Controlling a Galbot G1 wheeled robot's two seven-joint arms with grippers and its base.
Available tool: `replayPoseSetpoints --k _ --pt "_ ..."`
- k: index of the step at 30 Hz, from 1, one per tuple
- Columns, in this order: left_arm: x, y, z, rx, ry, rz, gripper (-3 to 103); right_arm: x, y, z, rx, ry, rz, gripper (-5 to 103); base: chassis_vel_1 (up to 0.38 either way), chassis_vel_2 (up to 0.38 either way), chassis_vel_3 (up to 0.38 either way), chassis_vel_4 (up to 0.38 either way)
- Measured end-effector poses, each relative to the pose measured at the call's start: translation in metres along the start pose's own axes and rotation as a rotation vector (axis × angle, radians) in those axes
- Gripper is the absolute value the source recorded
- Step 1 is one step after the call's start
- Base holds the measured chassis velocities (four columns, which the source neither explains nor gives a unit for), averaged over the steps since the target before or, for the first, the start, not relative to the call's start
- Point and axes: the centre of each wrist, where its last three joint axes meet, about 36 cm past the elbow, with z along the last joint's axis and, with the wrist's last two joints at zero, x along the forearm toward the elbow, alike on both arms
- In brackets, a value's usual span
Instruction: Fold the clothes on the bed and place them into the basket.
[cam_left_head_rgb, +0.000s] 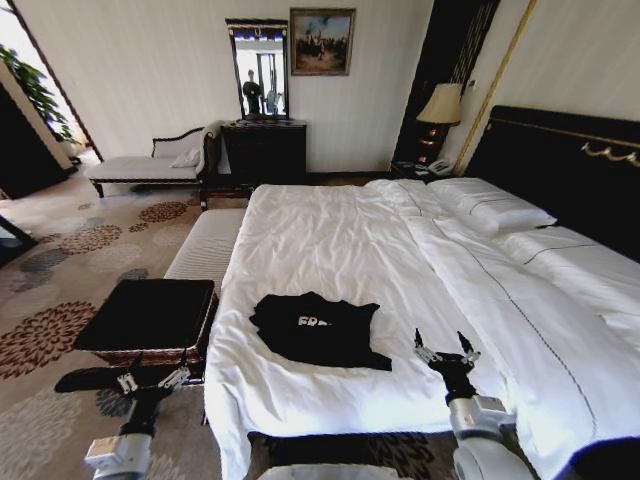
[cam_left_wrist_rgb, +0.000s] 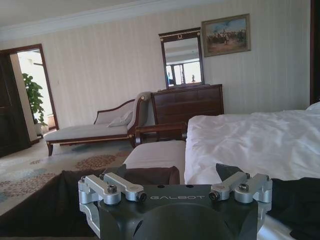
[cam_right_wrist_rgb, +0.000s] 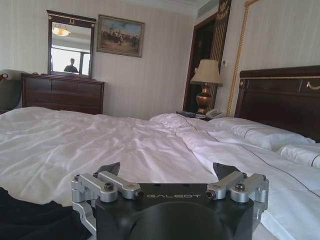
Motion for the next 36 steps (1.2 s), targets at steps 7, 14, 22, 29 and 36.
replayPoseSetpoints --k 7,14,22,29,36 --pt "0.0 -0.001 0.006 -0.004 0.013 0.004 100 -0.013 0.002 -0.014 -0.21 0.133 -0.039 100 -0.02 0.02 0.024 -0.022" --pt "-0.004 -0.007 0.01 -0.005 0.025 0.033 100 -0.063 -0.013 -0.059 -0.471 0.343 -0.203 100 0.0 0.0 0.0 0.0" --pt "-0.014 -0.022 -0.001 -0.019 0.014 0.126 100 -0.159 -0.039 -0.057 -0.531 0.575 -0.339 100 0.0 0.0 0.0 0.0" --pt "-0.018 -0.048 -0.01 0.012 0.015 0.203 100 -0.226 -0.048 -0.038 -0.599 0.622 -0.318 100 0.0 0.0 0.0 0.0" --pt "-0.014 -0.057 -0.001 -0.044 0.043 0.268 100 -0.29 -0.054 -0.009 -0.684 0.693 -0.295 100 0.0 0.0 0.0 0.0"
